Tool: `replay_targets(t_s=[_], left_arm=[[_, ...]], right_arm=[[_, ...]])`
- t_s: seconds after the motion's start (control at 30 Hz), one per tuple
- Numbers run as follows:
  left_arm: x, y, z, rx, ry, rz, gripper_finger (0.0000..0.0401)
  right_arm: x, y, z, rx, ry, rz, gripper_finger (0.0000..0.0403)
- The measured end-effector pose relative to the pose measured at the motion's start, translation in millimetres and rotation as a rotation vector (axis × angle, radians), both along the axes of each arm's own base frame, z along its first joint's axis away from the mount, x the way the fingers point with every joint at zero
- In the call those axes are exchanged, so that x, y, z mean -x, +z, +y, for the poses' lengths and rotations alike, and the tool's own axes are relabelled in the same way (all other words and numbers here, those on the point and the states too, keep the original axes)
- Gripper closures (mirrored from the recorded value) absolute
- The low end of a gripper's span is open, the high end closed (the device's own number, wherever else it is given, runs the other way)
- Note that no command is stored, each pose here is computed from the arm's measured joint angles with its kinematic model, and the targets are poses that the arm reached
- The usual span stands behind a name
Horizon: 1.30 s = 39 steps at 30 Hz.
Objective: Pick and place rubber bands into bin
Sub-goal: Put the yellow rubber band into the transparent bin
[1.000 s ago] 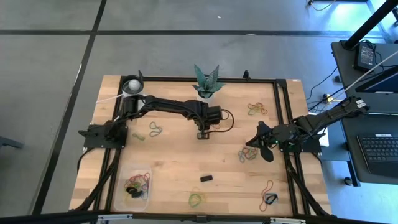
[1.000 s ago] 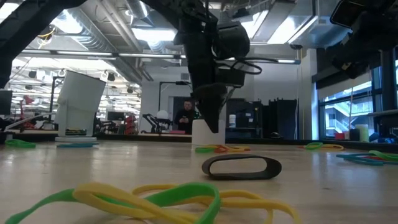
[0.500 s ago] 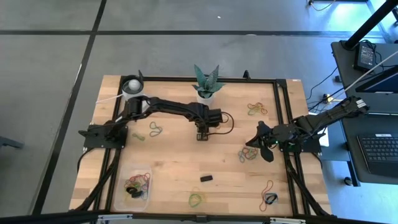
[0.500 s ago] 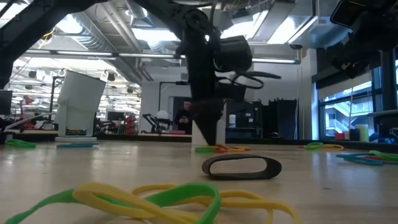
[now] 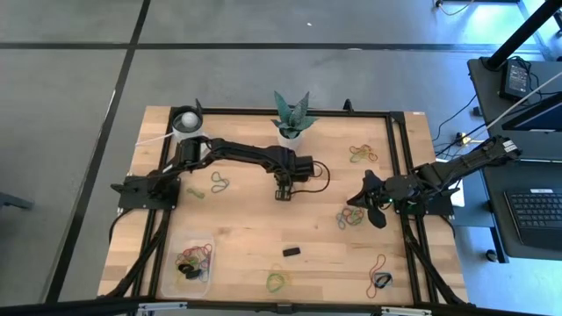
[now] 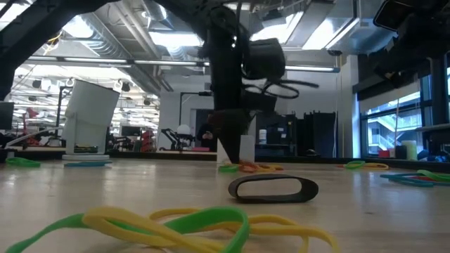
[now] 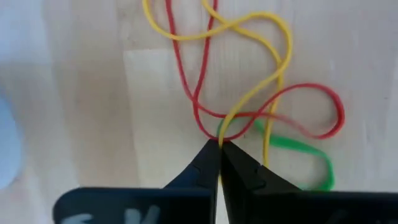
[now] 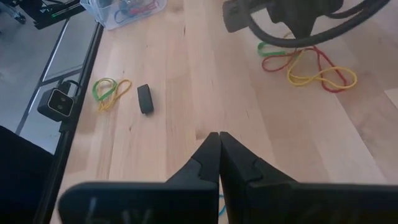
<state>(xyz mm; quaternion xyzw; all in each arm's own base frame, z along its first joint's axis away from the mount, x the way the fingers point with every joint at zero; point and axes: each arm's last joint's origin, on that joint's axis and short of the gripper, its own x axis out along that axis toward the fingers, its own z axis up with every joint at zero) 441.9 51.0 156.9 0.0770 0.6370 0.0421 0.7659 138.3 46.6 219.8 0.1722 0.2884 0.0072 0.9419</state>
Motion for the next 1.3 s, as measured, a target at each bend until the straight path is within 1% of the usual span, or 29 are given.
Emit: replay_targets(t_s=[0.07, 0.2, 0.37, 0.47, 0.7, 0.93, 1.3], left_arm=[[2, 13, -3, -0.024, -0.002, 0.019, 0.0397], [2, 40, -8, -0.049, -0.006, -0.015, 0.0398], [3, 77, -11, -0.056, -0.005, -0.113, 0.0398], [4, 86, -11, -0.057, -0.004, -0.137, 0.0398], [5, 88, -11, -0.044, 0.037, -0.148, 0.0397], [5, 85, -14, -0.033, 0.063, -0.15, 0.0394], [5, 85, -14, -0.029, 0.082, -0.153, 0.0339]], right_arm=[[0, 0, 0, 0.007, 0.004, -0.002, 0.0399], [0, 0, 0, 0.009, 0.004, -0.005, 0.0399], [0, 0, 0, 0.009, 0.004, -0.004, 0.0399], [0, 0, 0, 0.009, 0.004, -0.005, 0.0399], [0, 0, 0, 0.012, 0.007, -0.005, 0.0399], [0, 0, 0, 0.012, 0.007, -0.004, 0.0399], [0, 0, 0, 0.03, 0.02, -0.007, 0.0399]])
